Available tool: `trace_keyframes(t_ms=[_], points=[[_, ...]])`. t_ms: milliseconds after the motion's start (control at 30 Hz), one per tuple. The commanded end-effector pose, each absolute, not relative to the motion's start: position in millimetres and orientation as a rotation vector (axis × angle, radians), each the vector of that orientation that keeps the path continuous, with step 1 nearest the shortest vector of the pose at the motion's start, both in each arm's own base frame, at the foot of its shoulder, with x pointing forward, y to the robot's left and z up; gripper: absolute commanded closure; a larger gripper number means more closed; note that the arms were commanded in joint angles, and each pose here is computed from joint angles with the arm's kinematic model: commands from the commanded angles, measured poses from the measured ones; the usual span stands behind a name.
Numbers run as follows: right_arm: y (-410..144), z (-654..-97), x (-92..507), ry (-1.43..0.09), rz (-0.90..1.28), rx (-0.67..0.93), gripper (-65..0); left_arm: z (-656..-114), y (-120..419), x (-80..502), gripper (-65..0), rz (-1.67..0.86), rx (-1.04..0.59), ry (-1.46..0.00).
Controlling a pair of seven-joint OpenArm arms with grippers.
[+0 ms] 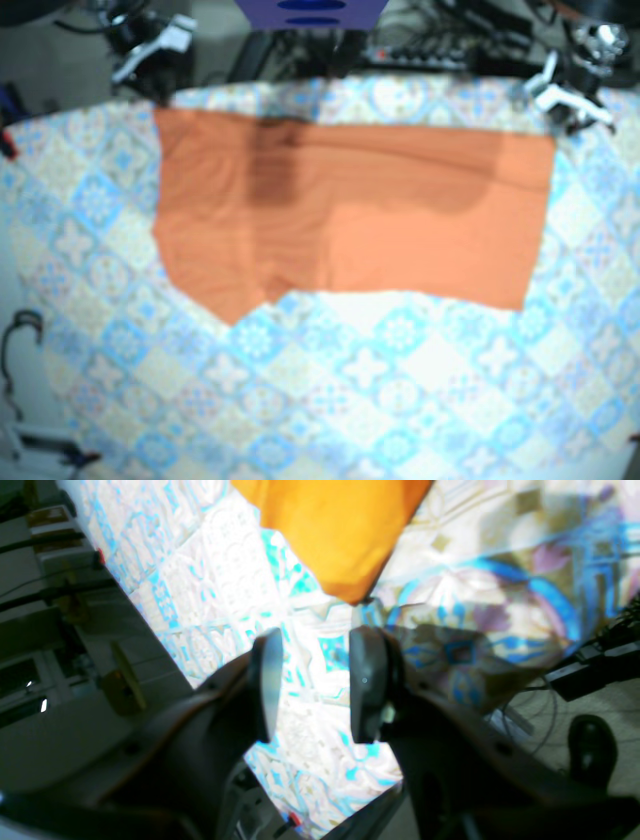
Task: Fold the T-shirt properly
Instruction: 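Open both grippers and release the shirt edge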
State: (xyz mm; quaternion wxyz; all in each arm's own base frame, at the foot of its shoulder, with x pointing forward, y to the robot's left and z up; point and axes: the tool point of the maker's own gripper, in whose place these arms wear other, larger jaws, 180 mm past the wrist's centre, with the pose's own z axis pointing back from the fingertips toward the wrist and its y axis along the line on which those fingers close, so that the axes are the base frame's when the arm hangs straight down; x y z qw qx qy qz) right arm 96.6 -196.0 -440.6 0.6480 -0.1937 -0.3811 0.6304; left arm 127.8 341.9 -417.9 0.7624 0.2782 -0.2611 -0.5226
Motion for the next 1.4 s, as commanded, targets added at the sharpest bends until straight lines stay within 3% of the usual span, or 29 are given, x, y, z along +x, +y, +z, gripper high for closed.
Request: trace_keyframes(t_ms=[0, 400, 1000, 1367], points=[[-196, -433, 103, -0.897, 1.432, -0.461, -20.7, -409, 347, 134, -22.0, -1.147, 0.637, -0.585], [-193, -432, 118, -0.926, 1.408, -0.480, -20.8, -409, 347, 135, -22.0, -1.147, 0.638, -0.586], [-166, -471, 85, -0.842, 1.483, -0.359, -20.8, -408, 347, 135, -22.0, -1.147, 0.639, -0.587], [-170, -464, 99, -0.863, 1.485, -0.397, -20.8, -408, 347, 135, -22.0, -1.147, 0.639, -0.587]])
